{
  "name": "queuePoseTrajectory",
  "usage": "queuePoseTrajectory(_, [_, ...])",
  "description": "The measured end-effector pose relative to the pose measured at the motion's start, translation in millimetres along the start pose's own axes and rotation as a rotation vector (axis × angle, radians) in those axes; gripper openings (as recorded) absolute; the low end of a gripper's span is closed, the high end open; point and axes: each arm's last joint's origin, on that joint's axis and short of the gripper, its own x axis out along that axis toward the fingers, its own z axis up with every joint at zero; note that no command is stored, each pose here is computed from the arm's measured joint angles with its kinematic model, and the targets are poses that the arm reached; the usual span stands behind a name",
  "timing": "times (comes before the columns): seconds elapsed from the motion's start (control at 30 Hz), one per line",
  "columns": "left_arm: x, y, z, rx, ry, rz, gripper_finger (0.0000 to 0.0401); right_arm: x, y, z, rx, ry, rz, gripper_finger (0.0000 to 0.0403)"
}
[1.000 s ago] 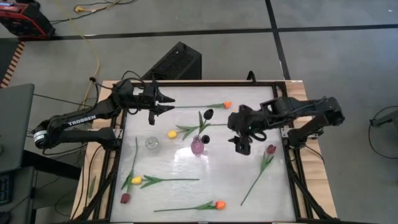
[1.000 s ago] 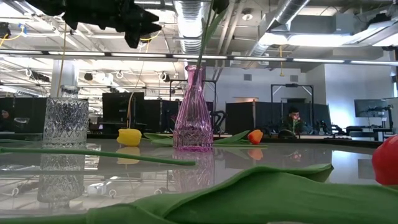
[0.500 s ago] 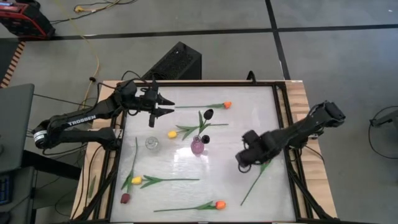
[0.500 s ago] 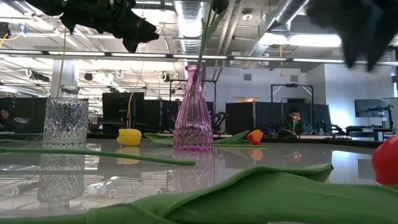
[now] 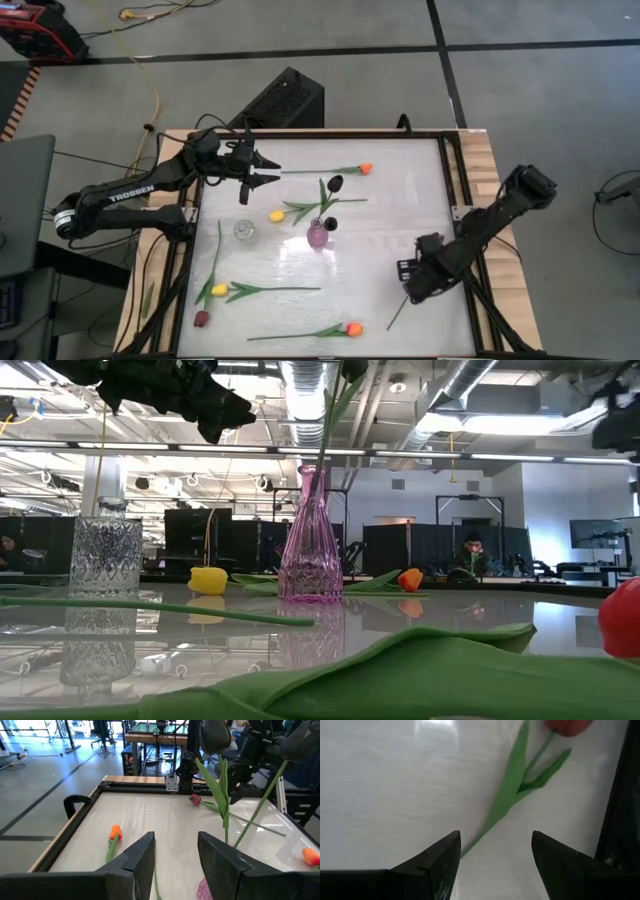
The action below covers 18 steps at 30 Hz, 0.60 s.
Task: Sort flowers into vase by color
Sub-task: Put the right red flower into the violet vase
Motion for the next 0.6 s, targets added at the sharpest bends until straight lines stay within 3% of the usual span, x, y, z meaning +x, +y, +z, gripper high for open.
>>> queuePoseTrajectory(0.27, [0, 0, 0, -0.021, 0.000, 0.000, 0.0137, 38, -5, -4, 0.029, 0.023, 0.104, 0.0270])
queuePoseTrajectory(0.6, [0, 0, 0, -0.044, 0.000, 0.001, 0.0137, 53, -11, 3, 0.032, -0.007, 0.073, 0.0266])
